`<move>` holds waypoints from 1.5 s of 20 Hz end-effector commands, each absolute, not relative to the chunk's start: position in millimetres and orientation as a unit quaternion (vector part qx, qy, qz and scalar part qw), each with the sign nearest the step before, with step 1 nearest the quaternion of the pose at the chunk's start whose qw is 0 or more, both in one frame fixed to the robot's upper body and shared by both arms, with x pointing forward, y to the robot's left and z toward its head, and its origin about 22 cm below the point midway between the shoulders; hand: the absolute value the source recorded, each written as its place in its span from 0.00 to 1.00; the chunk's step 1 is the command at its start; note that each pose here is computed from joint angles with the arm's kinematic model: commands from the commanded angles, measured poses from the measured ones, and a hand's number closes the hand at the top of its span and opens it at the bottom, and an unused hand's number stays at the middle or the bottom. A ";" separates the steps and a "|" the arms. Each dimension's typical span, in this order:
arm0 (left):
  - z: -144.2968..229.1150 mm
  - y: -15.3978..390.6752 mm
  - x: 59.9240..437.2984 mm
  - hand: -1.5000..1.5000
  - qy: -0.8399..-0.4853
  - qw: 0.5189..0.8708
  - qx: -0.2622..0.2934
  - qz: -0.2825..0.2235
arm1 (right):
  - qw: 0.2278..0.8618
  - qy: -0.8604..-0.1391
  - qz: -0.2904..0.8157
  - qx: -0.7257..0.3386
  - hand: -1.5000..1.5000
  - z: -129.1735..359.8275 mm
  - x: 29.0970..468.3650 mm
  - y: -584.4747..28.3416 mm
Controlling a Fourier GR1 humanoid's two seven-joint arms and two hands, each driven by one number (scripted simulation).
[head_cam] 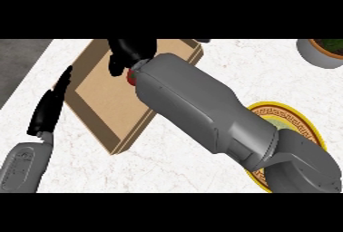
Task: Pick the tomato from the plate and place it in the cardboard box
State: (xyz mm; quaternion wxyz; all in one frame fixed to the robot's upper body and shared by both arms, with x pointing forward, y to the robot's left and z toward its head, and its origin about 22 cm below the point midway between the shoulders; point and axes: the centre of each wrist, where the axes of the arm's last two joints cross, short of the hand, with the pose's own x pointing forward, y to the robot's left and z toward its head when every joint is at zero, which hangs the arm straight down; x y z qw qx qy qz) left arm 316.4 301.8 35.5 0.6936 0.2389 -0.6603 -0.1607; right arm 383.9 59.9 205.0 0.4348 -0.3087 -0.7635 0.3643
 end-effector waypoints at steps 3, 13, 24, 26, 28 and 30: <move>30.0 312.3 311.3 0.50 -0.655 0.700 0.245 -0.145 | 0.413 -0.827 0.271 -0.268 0.00 206.6 386.3 55.9; 18.1 340.4 288.9 0.50 -0.630 0.717 0.272 -0.124 | 0.428 -0.864 0.202 -0.169 0.00 240.6 388.8 56.0; 21.6 364.3 263.1 0.50 -0.618 0.726 0.283 -0.102 | 0.432 -0.859 0.209 -0.179 0.00 252.8 433.1 -49.4; -5.7 352.8 248.0 0.50 -0.611 0.722 0.311 -0.091 | 0.439 -0.854 0.223 -0.170 0.00 234.3 423.3 -57.8; 9.8 371.4 249.4 0.50 -0.619 0.720 0.296 -0.103 | 0.452 -0.842 0.241 -0.170 0.00 242.7 437.1 -84.8; 6.5 360.5 245.0 0.50 -0.611 0.729 0.294 -0.092 | 0.446 -0.838 0.259 -0.178 0.00 234.3 429.6 -98.7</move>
